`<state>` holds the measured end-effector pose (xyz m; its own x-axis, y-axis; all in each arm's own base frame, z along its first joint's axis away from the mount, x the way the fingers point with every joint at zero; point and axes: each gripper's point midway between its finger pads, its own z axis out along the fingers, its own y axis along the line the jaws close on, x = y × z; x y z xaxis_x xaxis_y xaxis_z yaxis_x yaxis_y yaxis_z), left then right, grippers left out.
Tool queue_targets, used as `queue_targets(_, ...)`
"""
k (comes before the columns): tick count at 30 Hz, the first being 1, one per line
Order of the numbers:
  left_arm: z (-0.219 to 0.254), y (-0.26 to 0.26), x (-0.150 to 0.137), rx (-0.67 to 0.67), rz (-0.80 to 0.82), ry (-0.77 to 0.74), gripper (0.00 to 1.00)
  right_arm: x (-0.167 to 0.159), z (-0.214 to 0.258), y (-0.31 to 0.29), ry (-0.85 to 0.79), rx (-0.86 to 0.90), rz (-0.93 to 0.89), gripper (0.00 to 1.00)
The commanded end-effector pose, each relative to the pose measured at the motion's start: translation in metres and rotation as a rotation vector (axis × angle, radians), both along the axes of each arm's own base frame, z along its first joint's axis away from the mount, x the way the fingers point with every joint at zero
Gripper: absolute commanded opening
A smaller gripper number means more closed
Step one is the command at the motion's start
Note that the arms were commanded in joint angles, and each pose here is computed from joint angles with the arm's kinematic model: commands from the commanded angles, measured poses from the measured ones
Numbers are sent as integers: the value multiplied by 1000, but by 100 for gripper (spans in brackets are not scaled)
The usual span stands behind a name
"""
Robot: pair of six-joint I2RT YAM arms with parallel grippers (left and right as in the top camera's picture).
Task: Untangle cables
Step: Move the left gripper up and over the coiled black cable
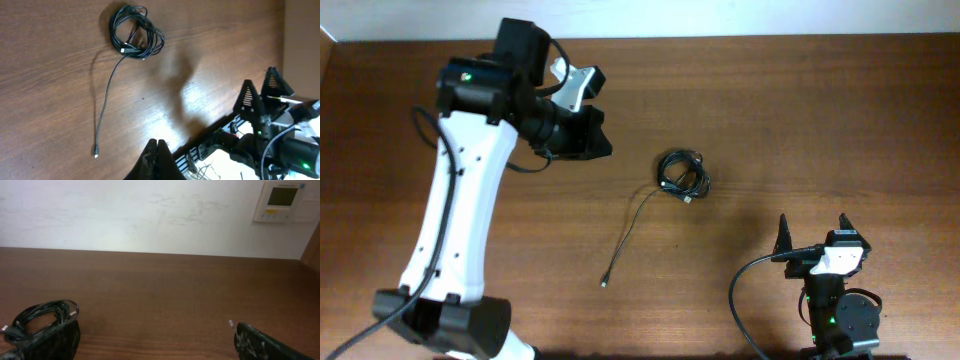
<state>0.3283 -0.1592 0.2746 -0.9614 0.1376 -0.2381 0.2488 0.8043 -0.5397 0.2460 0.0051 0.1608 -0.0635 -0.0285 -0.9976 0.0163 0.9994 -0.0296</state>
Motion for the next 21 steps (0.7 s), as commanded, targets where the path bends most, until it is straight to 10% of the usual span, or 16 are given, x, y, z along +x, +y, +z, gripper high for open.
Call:
queue_targets(1,-24,-7,7,27,-12,49,9,0,-3,-4,8,10,-19,98)
queue_targets(21,-117,-61,17,127,-154,68,61,0,-3,-4,8,10,-19,98)
